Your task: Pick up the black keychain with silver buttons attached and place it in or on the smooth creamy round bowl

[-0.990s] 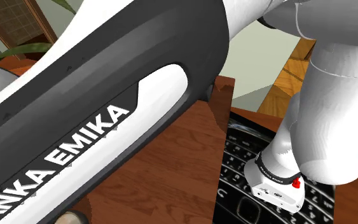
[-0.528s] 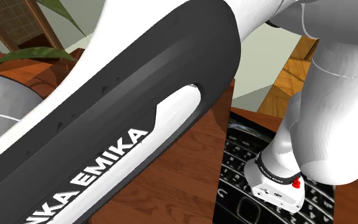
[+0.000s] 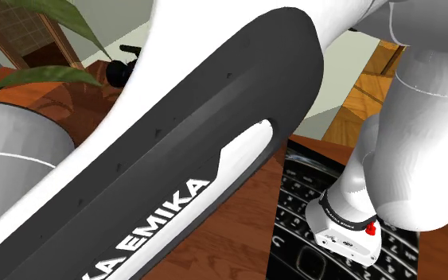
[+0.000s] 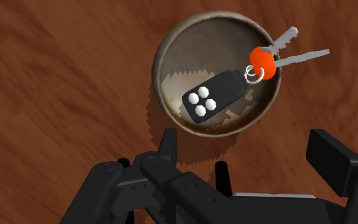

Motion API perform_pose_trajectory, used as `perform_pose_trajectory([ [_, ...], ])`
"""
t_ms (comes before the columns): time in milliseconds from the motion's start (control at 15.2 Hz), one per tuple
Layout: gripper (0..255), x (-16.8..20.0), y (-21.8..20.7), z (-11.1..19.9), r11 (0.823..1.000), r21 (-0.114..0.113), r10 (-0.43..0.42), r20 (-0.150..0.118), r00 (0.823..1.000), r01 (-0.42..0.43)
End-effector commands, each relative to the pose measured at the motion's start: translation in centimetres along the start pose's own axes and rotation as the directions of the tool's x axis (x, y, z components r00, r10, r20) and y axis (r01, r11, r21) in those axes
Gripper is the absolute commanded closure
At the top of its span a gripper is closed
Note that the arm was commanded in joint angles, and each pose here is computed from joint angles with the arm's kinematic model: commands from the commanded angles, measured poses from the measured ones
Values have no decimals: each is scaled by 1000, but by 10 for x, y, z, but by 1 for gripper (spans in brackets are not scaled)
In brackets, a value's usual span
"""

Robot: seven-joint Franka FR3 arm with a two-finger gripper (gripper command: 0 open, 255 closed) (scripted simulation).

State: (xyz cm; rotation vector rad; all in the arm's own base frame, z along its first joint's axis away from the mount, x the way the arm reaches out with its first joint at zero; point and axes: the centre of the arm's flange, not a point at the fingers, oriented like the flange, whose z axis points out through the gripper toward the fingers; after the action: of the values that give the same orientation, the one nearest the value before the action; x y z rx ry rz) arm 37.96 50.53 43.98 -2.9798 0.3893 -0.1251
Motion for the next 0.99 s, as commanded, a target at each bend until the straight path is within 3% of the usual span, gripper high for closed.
perform_pose_trajectory([
  [0,0,0,23,48,989,-147,17,79,997,-5],
  [132,0,14,15,47,989,-147,17,79,997,-6],
  [396,0,18,7,-2,989,-147,17,79,997,-6],
  [924,0,18,7,-2,989,-147,17,79,997,-6],
])
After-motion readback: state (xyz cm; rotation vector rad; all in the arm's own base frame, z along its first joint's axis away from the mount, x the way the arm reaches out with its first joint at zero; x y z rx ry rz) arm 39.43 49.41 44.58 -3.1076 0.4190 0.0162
